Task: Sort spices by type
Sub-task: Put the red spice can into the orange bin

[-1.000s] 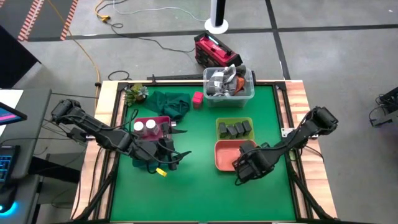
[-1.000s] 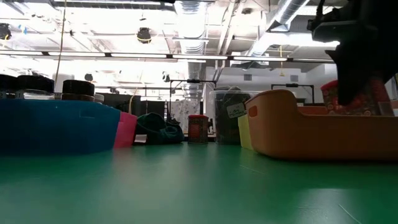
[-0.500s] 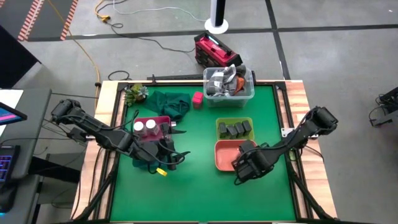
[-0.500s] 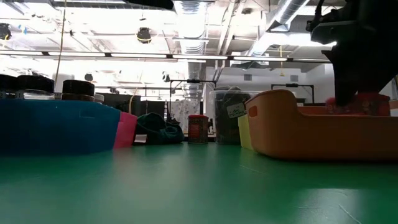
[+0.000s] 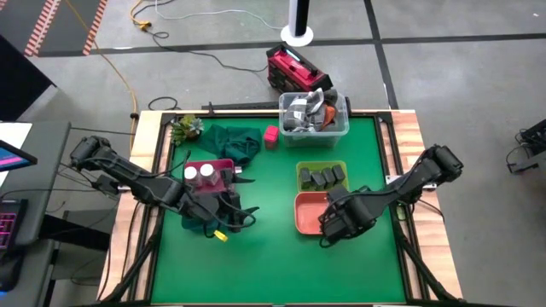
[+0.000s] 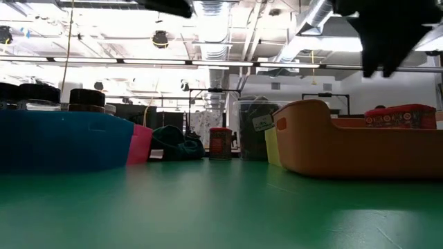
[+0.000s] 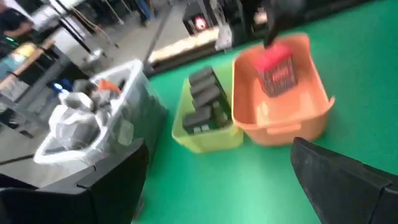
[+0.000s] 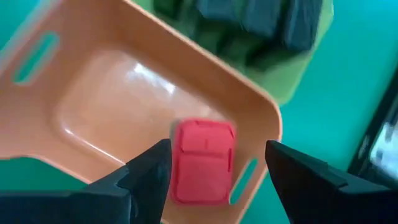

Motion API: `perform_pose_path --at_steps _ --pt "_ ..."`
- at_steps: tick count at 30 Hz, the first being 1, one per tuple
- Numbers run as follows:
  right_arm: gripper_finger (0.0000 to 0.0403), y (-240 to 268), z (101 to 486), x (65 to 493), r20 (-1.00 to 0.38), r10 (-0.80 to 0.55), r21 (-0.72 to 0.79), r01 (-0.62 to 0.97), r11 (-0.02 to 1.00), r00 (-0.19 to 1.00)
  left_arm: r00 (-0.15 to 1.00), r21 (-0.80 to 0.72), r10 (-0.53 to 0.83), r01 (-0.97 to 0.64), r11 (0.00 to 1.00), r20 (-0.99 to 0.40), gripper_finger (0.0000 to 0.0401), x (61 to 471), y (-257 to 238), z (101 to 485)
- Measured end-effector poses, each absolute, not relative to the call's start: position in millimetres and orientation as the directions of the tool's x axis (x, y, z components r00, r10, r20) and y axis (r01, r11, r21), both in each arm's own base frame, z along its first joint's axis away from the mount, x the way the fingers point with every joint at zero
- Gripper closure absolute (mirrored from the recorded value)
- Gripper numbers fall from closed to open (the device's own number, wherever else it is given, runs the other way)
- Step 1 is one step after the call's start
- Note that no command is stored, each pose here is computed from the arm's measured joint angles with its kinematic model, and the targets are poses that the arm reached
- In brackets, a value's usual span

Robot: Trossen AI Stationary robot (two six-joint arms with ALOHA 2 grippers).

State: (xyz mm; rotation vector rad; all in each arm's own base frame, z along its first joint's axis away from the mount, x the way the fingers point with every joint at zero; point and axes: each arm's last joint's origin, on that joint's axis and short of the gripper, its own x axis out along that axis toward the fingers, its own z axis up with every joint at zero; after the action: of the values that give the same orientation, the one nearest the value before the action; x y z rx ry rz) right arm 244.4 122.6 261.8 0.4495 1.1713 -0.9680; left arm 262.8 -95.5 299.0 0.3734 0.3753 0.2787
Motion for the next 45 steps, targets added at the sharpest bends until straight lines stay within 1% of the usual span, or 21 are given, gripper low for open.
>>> perform_pose_path --at_steps 3,5,10,12,14,17,20,23,26,31,35,40,45 --pt "0.0117 120 273 251 -0.898 -0.422 -0.165 0.795 0.583 0.124 0.877 0.381 0.302 -0.152 0.912 -0.374 0.0027 266 -83 293" --pt "0.0117 116 280 256 -0.878 -0.450 -0.163 0.782 0.602 0.164 0.860 0.355 0.309 -0.164 0.920 -0.405 0.0027 268 -71 290" --pt "0.0117 105 289 269 -0.814 -0.524 -0.184 0.744 0.643 0.252 0.829 0.276 0.384 -0.289 0.917 -0.406 0.0027 279 -31 290" --pt "0.0117 100 289 270 -0.783 -0.567 -0.238 0.720 0.652 0.255 0.809 0.229 0.401 -0.332 0.915 -0.430 0.0027 284 -12 286" --pt "0.0117 92 289 271 -0.778 -0.586 -0.290 0.696 0.657 0.229 0.783 0.184 0.411 -0.369 0.911 -0.466 0.0027 292 9 276" --pt "0.0117 79 293 273 -0.760 -0.609 -0.340 0.660 0.670 0.227 0.751 0.140 0.438 -0.429 0.892 -0.494 0.0027 306 41 258" --pt "0.0117 63 305 270 -0.735 -0.631 -0.369 0.635 0.679 0.247 0.703 0.137 0.500 -0.507 0.851 -0.505 0.0027 318 75 245" --pt "0.0117 51 323 258 -0.678 -0.677 -0.396 0.635 0.663 0.285 0.656 0.128 0.536 -0.564 0.816 -0.531 0.0027 328 106 240" --pt "0.0117 42 342 243 -0.633 -0.702 -0.387 0.653 0.652 0.326 0.631 0.087 0.545 -0.607 0.790 -0.552 0.0027 340 128 236" --pt "0.0117 34 364 218 -0.585 -0.716 -0.342 0.684 0.644 0.381 0.608 0.061 0.559 -0.645 0.762 -0.564 0.0027 360 148 228" --pt "0.0117 31 374 204 -0.559 -0.725 -0.333 0.691 0.641 0.403 0.598 0.044 0.558 -0.659 0.751 -0.575 0.0023 374 155 221" --pt "0.0117 30 380 194 -0.544 -0.722 -0.349 0.668 0.657 0.426 0.584 0.041 0.554 -0.665 0.746 -0.593 0.0014 380 158 212" --pt "0.0117 28 384 189 -0.538 -0.722 -0.374 0.644 0.668 0.436 0.544 0.051 0.566 -0.691 0.721 -0.619 0.0012 381 168 196"
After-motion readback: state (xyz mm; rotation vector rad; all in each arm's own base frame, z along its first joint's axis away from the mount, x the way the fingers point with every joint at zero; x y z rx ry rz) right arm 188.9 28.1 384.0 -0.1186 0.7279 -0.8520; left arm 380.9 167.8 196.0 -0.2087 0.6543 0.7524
